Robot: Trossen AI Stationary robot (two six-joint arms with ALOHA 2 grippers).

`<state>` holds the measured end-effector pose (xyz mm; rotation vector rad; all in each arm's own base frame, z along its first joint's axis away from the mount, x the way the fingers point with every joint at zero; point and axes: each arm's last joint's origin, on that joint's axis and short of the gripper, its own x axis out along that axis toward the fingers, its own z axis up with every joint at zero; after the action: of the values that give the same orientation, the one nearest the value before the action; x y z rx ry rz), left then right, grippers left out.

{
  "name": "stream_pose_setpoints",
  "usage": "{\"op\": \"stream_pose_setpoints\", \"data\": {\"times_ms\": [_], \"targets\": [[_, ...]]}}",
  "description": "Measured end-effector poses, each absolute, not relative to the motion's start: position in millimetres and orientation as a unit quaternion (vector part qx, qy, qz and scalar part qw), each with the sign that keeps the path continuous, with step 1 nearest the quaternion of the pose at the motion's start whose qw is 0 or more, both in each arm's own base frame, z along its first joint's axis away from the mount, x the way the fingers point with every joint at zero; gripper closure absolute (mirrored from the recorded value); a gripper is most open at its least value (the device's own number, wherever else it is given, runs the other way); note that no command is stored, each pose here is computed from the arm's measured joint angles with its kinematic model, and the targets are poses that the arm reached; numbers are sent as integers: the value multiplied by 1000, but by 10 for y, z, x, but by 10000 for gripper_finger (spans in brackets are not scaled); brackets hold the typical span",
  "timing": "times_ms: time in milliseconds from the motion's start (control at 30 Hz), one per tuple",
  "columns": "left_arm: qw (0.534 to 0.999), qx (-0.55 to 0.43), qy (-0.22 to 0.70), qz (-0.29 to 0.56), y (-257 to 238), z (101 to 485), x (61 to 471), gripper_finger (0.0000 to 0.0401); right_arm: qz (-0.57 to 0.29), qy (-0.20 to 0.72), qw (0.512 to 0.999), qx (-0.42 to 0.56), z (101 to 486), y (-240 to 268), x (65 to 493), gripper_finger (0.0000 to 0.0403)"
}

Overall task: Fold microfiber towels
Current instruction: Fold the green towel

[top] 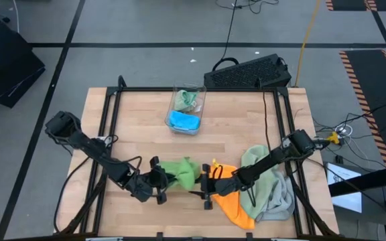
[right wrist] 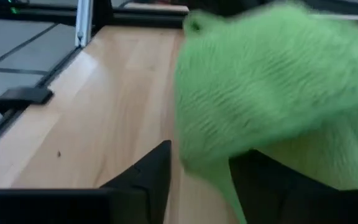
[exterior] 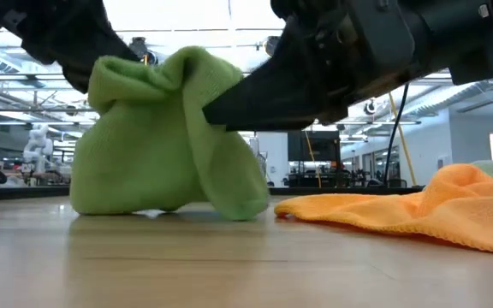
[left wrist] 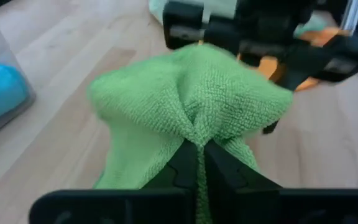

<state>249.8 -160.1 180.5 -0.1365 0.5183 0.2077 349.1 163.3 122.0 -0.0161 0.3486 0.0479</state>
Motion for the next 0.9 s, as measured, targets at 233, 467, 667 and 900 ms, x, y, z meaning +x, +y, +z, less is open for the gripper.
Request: {"op": "stream_pose_setpoints", "data": {"times_ms": [233, 467, 667, 900], "targets": [[959, -46, 229, 164, -1534, 1773, 2546, 354, 46, 161, 986, -12, 1265, 1647, 3521, 390], [959, 3, 183, 216, -1462, 1876, 2576, 219, 78, 123, 989, 17, 1433, 1558, 3579, 388], [963, 68, 165, 203, -1530, 2091, 2502, 143, 57, 88, 994, 33, 1685, 1375, 3616, 398], [971, 12, 139, 193, -1723, 2139, 2411, 130, 26, 63, 996, 63, 1840, 1132, 3670, 397]]}}
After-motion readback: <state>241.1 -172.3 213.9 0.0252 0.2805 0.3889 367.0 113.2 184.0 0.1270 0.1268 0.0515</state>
